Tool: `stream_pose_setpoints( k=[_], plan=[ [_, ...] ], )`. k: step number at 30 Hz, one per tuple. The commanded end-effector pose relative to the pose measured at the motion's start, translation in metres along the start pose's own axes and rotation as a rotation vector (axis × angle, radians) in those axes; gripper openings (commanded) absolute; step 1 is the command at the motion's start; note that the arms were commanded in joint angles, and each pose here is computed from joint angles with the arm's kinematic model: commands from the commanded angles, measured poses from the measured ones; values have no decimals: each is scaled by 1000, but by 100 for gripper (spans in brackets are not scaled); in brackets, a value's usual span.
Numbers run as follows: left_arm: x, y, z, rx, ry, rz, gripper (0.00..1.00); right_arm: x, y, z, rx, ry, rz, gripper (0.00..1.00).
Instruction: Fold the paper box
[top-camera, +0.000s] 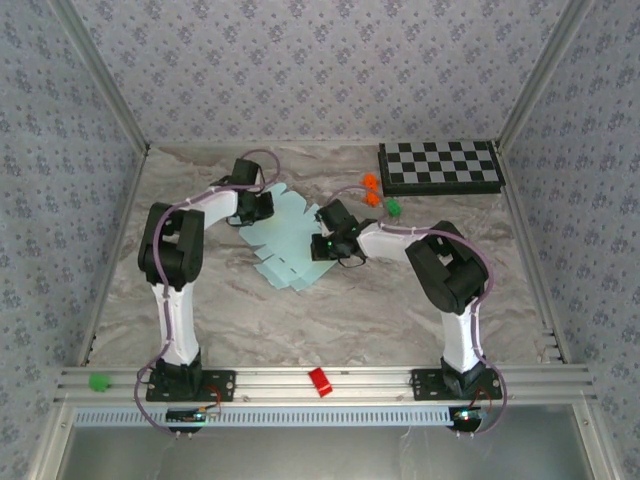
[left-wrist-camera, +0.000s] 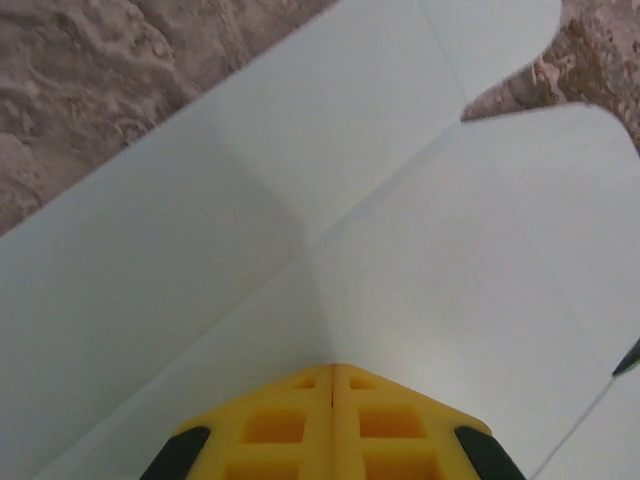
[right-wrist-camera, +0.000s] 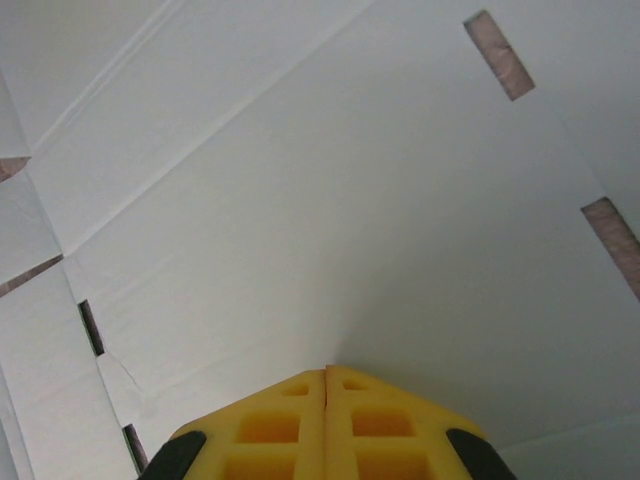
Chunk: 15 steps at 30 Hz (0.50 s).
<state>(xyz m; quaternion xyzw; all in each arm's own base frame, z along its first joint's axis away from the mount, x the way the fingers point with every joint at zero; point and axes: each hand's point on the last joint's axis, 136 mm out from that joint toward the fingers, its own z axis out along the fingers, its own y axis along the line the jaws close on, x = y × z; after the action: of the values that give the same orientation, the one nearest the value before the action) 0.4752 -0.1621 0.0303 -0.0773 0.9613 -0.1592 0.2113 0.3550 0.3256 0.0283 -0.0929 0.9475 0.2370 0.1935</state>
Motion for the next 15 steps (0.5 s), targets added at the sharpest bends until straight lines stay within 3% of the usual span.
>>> stream_pose_setpoints(
  k=[1,11,15],
  plan=[
    [34,9,-5,-46,87,20,0,12,-30,6,114,52,23,3],
    [102,13,-41,-193,109,60,0,4,-56,4,214,76,-5,5],
    [131,7,-45,-180,125,44,1,-8,-60,10,221,81,-32,6]
  ],
)
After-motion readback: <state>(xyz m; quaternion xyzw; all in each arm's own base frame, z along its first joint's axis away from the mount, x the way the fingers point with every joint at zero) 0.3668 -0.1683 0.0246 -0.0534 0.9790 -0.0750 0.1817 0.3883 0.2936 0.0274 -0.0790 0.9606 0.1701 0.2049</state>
